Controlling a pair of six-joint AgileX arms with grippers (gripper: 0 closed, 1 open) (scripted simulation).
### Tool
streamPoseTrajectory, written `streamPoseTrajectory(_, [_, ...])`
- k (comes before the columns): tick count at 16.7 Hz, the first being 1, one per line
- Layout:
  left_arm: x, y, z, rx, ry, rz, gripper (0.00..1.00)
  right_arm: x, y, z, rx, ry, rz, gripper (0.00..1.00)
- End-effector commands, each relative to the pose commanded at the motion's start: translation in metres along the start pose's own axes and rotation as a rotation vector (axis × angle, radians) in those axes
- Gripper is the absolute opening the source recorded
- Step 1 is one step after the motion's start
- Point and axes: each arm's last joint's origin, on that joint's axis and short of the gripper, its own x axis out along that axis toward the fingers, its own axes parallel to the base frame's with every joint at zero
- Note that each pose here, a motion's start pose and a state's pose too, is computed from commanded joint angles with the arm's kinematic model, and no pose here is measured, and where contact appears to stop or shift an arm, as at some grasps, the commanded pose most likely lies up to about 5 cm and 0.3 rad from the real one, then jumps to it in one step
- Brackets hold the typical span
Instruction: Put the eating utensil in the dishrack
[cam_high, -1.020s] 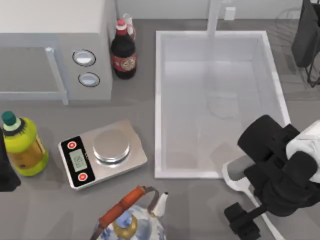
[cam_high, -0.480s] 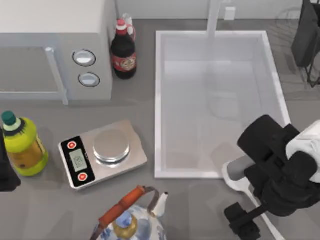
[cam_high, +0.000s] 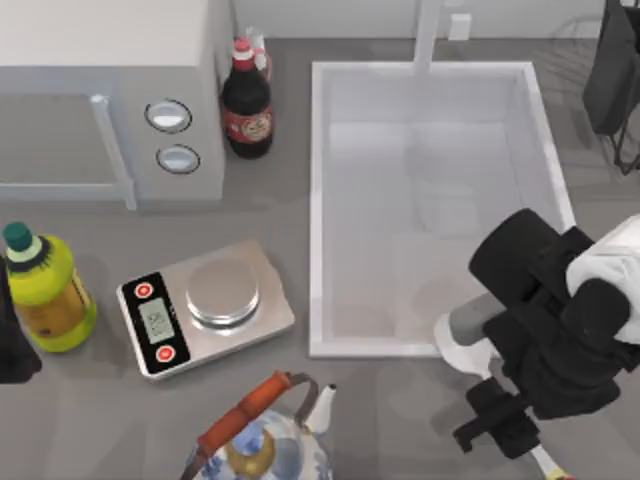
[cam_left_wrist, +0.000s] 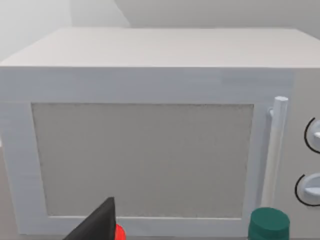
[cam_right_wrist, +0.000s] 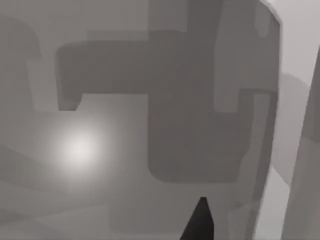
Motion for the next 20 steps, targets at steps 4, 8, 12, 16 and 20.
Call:
streamPoseTrajectory(4, [0.000, 0.000, 0.000, 0.000, 0.000, 0.000, 1.00, -0.051, 0.003, 0.019, 0.001, 0.009, -0.002, 0.00])
streamPoseTrajectory(8, [0.000, 0.000, 0.000, 0.000, 0.000, 0.000, 1.00, -0.120, 0.002, 0.018, -0.001, 0.054, -0.009, 0.00])
streamPoseTrajectory(12, [0.000, 0.000, 0.000, 0.000, 0.000, 0.000, 1.00, -0.175, -0.001, 0.008, 0.000, 0.017, -0.003, 0.00])
streamPoseTrajectory(16, [0.000, 0.000, 0.000, 0.000, 0.000, 0.000, 1.00, -0.184, -0.002, 0.005, 0.001, 0.005, -0.001, 0.00])
streamPoseTrajectory(20, [0.000, 0.000, 0.000, 0.000, 0.000, 0.000, 1.00, -0.184, -0.004, 0.006, 0.009, -0.007, 0.008, 0.00])
